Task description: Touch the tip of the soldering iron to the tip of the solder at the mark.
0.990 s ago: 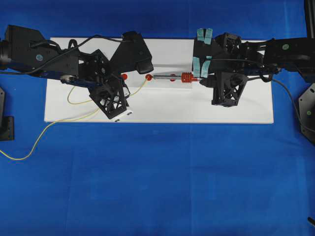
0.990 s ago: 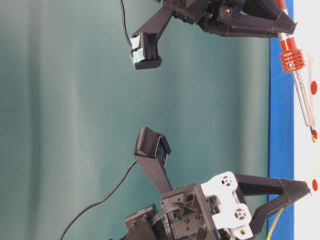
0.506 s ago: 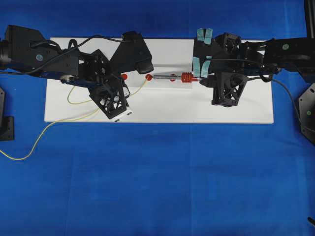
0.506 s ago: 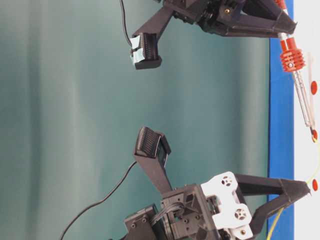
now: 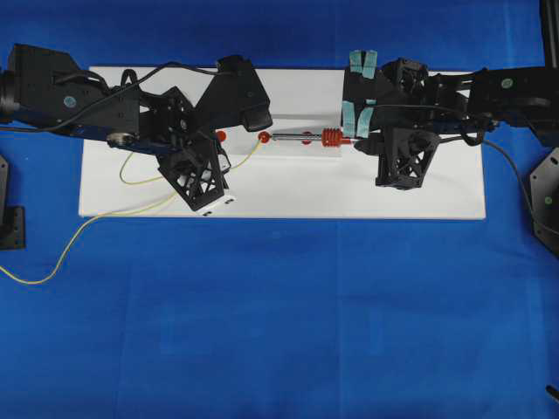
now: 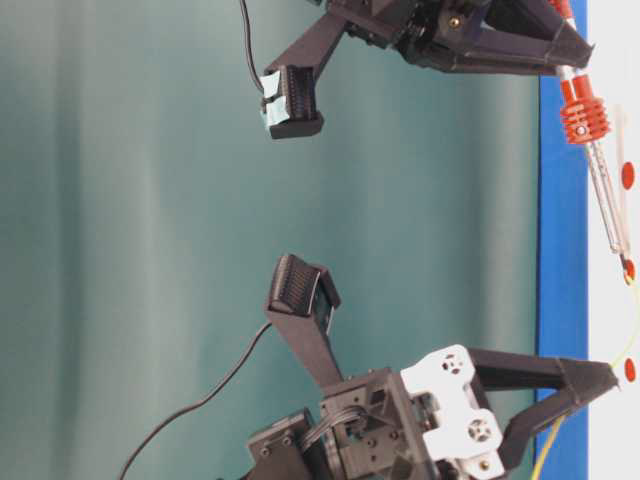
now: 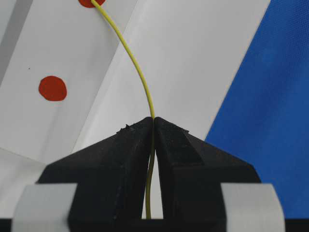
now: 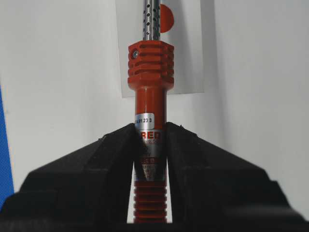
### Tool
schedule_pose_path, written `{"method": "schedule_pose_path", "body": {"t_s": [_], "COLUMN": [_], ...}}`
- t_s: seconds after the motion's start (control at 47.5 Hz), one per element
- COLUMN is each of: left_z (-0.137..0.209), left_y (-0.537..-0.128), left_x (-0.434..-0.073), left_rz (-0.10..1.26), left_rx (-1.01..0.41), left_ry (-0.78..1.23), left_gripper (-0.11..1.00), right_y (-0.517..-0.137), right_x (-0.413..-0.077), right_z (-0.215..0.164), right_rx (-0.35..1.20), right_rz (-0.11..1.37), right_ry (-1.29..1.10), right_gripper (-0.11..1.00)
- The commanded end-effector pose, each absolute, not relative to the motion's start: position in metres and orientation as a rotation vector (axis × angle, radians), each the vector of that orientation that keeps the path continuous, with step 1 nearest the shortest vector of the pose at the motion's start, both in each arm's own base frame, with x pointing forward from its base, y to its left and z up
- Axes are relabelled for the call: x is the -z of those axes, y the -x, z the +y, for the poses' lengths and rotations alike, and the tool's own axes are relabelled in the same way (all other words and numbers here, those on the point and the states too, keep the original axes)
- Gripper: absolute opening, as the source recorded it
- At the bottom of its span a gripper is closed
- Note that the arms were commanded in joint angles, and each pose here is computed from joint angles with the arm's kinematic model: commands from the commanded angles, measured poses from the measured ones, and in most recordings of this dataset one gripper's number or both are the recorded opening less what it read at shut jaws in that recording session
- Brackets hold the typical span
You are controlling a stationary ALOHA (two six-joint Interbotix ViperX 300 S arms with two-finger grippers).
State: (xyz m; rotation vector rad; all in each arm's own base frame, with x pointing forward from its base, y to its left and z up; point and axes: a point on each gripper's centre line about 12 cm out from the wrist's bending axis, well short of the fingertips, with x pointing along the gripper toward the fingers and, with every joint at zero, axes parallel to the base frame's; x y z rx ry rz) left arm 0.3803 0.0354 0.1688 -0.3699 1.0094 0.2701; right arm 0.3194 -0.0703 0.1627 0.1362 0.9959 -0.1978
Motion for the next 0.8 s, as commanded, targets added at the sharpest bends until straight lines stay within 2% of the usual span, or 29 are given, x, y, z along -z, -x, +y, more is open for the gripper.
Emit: {"method": "schedule_pose_path", "body": {"t_s": [0.0, 0.337, 0.464, 0.548, 0.78], "left_z": [0.036, 0.033, 0.033, 0.035, 0.034], "left_y": [-0.378, -0.343, -0.325, -0.317, -0.305], "left_x": [-0.193, -0.23, -0.249, -0.25, -0.247], "left_rz": [0.946, 0.849, 0.765, 0.722, 0.71], "left_rx": [-0.259, -0.239, -0.229, -0.233, -0.239], "left_ry": [0.368, 0.356, 0.357, 0.364, 0.386], "left_gripper": [0.03, 0.03, 0.03, 0.03, 0.03], "right_y": [-0.325, -0.324, -0.323, -0.323, -0.325], "right_x": [-0.173, -0.173, -0.173, -0.173, -0.175], "right_z": [-0.072, -0.072, -0.072, -0.072, -0.073], "right_rx": [0.199, 0.201, 0.201, 0.201, 0.202], "right_rz": [0.963, 0.958, 0.96, 0.96, 0.947], "right_ry": [-0.13, -0.13, -0.129, -0.129, -0.129], "right_gripper": [0.07, 0.07, 0.07, 0.07, 0.07]}}
